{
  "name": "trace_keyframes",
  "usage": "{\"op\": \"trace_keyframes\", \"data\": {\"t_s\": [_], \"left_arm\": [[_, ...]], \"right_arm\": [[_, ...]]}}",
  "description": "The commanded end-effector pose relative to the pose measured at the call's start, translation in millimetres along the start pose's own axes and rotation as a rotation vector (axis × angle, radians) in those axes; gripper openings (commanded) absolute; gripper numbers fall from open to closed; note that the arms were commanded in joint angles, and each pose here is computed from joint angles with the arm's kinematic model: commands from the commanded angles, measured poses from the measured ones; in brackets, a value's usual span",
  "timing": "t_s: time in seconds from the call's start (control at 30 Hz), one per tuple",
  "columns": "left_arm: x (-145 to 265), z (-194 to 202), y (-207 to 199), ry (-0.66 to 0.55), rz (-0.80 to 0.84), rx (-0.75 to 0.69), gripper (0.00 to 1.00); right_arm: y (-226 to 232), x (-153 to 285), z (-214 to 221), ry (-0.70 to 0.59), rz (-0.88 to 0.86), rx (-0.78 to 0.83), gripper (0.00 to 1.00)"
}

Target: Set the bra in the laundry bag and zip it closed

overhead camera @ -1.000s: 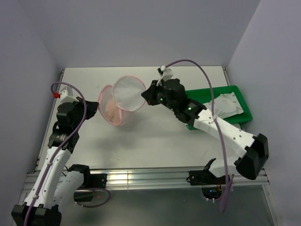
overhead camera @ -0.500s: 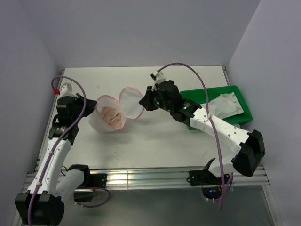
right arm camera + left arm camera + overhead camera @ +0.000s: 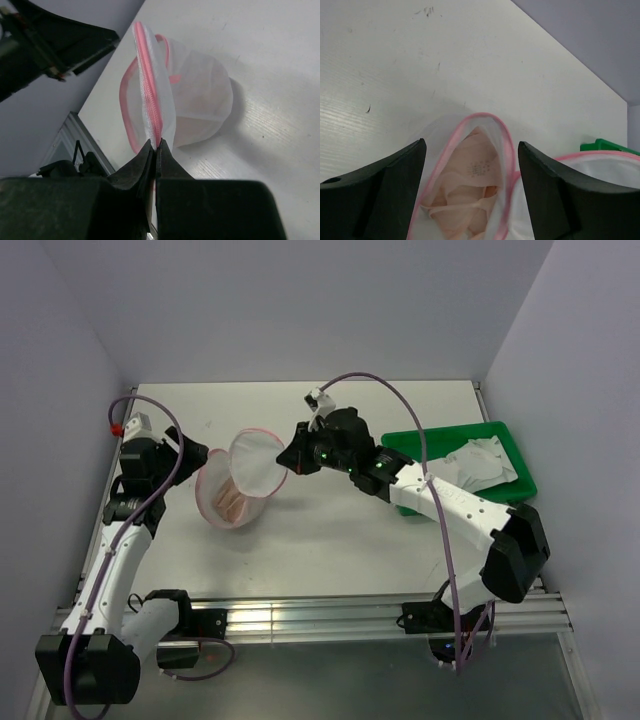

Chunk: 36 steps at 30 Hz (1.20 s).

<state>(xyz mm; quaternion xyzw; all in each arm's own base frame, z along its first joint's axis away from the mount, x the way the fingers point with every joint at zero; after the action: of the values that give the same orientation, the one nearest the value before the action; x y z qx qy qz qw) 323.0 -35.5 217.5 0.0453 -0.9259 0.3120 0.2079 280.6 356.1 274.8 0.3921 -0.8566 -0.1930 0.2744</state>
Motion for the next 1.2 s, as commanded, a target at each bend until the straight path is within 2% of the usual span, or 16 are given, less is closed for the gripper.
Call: {"op": "trace_keyframes", "data": {"t_s": [0.0, 0.17, 0.5, 0.7, 0.8, 0.83, 0.9, 0.97, 1.17], "left_arm": [[17.3, -28.5, -15.3, -0.102, 0.045, -0.021, 0.81], [34.5, -31.6, -30.2, -0.111, 0.123, -0.036, 0.8], [40.2, -10.0, -62.3, 0.003, 0.252, -0.118, 0.78], [44.4, -6.1, -72.6, 0.001, 0.274, -0.159, 0.77], [46.1, -0.5, -78.9, 0.016, 0.285, -0.18, 0.77], [48.7, 1.5, -85.0, 0.019, 0.3, -0.198, 0.77], [51.8, 1.3, -89.4, 0.014, 0.305, -0.21, 0.77], [54.0, 2.6, -94.7, 0.016, 0.326, -0.213, 0.77], [61.5, 5.8, -102.2, 0.018, 0.387, -0.21, 0.77]], "right_arm": [[-1.3, -13.9, -2.6, -0.017, -0.033, -0.026, 0.0], [-24.5, -15.0, 0.6, -0.022, 0.03, -0.048, 0.0], [-71.4, -10.4, -4.8, -0.073, 0.194, -0.083, 0.02], [-96.9, -10.6, -8.5, -0.082, 0.261, -0.094, 0.2], [-95.7, -9.7, -13.3, -0.087, 0.244, -0.095, 0.46], [-92.3, -9.1, -19.2, -0.095, 0.235, -0.089, 0.66], [-86.3, -7.0, -27.6, -0.097, 0.225, -0.065, 0.78], [-87.6, -3.1, -34.1, -0.105, 0.237, -0.053, 0.82], [-109.9, 24.0, -56.1, -0.171, 0.282, -0.066, 0.83]]}}
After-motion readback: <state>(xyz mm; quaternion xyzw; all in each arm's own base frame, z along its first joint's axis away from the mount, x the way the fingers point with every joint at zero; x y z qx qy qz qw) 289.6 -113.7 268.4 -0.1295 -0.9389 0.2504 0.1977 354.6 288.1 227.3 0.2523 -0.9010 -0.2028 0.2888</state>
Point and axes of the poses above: each gripper's point midway between its finger pads, its own x axis back along the fingers, its own y axis along the line the jaws close on, z = x × y, the point moved 1 cm from there along x, back along the fingers
